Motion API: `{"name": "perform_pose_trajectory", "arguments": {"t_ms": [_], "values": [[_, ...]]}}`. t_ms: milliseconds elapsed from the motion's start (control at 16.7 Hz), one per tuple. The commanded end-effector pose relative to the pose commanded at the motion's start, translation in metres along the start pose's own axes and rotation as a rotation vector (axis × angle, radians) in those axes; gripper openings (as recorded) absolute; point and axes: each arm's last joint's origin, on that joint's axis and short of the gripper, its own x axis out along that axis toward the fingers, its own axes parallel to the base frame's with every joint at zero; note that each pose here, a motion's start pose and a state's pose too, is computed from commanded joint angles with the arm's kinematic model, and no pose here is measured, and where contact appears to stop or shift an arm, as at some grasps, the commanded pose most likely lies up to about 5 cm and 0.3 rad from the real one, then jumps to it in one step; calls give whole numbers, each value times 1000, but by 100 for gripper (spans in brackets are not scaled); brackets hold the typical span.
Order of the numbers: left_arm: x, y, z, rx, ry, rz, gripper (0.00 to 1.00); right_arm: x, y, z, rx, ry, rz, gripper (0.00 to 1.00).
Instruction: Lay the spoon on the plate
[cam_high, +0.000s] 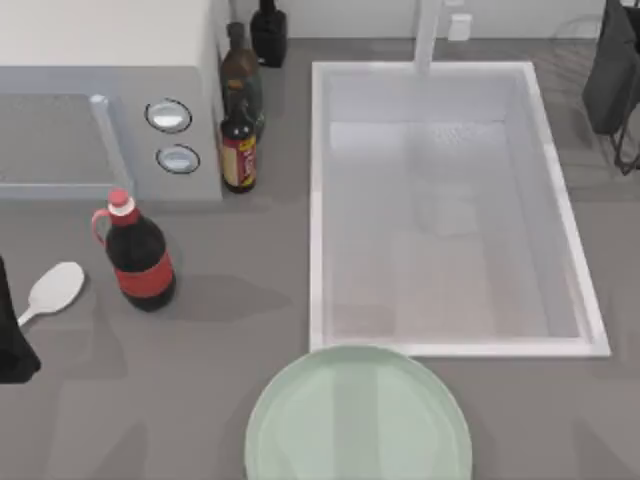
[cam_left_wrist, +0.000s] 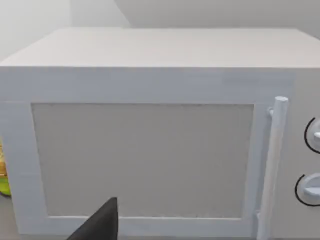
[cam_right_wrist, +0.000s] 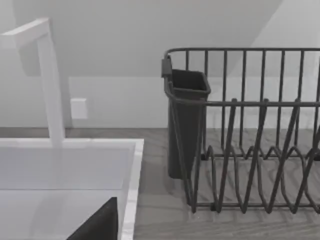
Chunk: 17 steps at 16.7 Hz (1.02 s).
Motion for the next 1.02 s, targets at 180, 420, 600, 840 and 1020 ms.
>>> {"name": "perform_pose_trajectory", "arguments": {"t_ms": [180, 420, 600, 840, 1020], "values": [[0, 0, 2, 7, 9, 2, 100, 0, 0, 0, 0, 0, 0, 100], [4, 2, 24, 84, 139, 15, 100, 0, 0, 0, 0, 0, 0, 100], [17, 5, 44, 178, 353, 6, 100, 0, 0, 0, 0, 0, 0, 100], [56, 12, 57, 303, 751, -66, 100, 0, 0, 0, 0, 0, 0, 100], [93, 20, 55, 372, 1048, -163, 100, 0, 0, 0, 0, 0, 0, 100]]}}
